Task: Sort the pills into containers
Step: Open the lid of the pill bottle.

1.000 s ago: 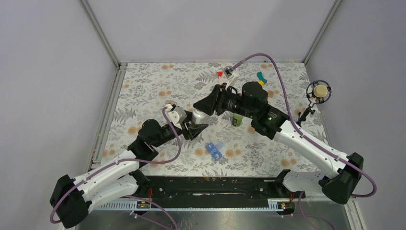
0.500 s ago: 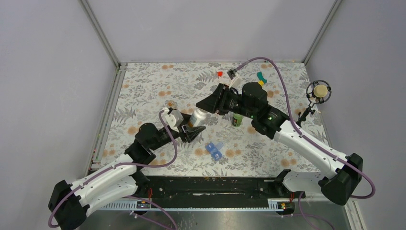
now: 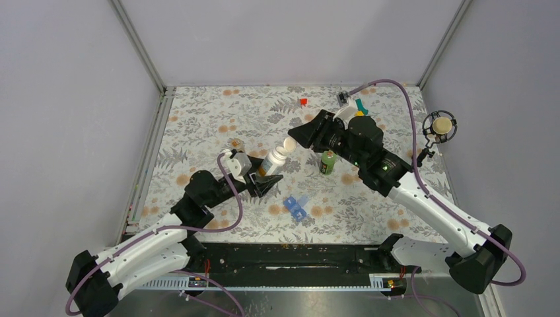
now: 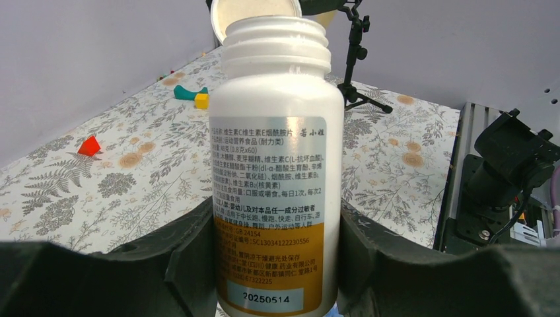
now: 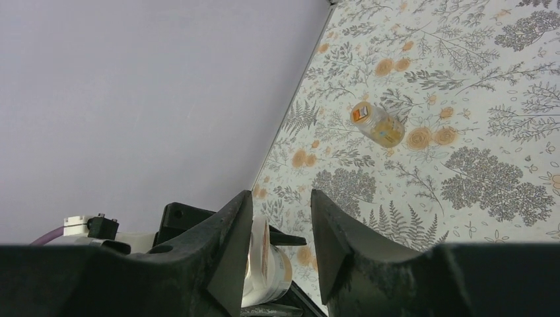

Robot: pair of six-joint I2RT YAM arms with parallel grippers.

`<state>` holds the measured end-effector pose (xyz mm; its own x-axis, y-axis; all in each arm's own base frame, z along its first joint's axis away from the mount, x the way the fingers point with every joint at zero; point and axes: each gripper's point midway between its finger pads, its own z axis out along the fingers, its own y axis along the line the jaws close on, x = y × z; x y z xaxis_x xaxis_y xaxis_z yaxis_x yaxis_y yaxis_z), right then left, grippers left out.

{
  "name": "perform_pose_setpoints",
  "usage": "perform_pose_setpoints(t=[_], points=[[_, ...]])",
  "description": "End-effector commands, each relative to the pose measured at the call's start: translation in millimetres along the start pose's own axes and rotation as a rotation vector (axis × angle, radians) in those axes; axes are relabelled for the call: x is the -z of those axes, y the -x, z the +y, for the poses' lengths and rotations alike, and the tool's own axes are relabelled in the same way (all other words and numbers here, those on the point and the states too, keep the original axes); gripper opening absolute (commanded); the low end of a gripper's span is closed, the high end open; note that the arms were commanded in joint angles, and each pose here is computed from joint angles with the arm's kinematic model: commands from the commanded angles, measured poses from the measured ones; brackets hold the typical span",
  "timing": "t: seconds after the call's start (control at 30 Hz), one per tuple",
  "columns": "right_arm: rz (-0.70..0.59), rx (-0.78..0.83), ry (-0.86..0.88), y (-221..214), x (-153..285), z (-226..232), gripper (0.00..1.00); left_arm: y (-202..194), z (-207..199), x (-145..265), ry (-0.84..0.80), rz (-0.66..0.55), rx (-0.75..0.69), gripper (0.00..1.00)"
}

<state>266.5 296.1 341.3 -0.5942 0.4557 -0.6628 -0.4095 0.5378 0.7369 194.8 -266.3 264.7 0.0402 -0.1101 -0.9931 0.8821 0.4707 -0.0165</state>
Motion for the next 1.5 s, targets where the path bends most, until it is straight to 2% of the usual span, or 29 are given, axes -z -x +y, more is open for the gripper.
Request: perform_pose_setpoints(t=[0.0,0.07,0.2,0.37,0.4,0.43,0.57,0.7,0.83,1.0,1.27,1.47], points=[[-0.063,0.026,-0.008,13,6,-1,0.44,27,-3,0,-0.014,-0.097,-0.035,0.00],[-0.056,0.035,-0.010,10,6,-3,0.41,28,-2,0,-0.008,-0.103,-0.034,0.00],[-0.023,0.040,-0.013,1,3,-8,0.29,32,-1,0,0.003,-0.120,-0.032,0.00],[-0.002,0.032,-0.002,-7,3,-11,0.28,36,2,0,0.021,-0.136,-0.031,0.00],[0.000,0.032,0.001,-8,3,-11,0.29,37,3,0,0.024,-0.139,-0.029,0.00],[0.004,0.032,0.005,-9,4,-10,0.36,39,3,0,0.026,-0.147,-0.029,0.00],[-0.013,0.035,0.034,-5,10,-3,0.68,37,4,-1,0.033,-0.145,-0.025,0.00],[-0.057,0.023,0.072,6,21,9,0.83,35,6,-2,0.040,-0.137,-0.022,0.00],[-0.061,0.012,0.144,9,28,24,0.90,35,8,-4,0.046,-0.134,-0.021,0.00],[0.016,0.079,0.242,-7,31,37,0.93,38,12,-7,0.068,-0.134,-0.008,0.00],[0.122,0.151,0.274,-33,24,38,0.98,38,15,-13,0.073,-0.112,0.007,0.00],[0.152,0.185,0.208,-46,10,29,0.98,37,13,-16,0.062,-0.106,0.020,0.00]])
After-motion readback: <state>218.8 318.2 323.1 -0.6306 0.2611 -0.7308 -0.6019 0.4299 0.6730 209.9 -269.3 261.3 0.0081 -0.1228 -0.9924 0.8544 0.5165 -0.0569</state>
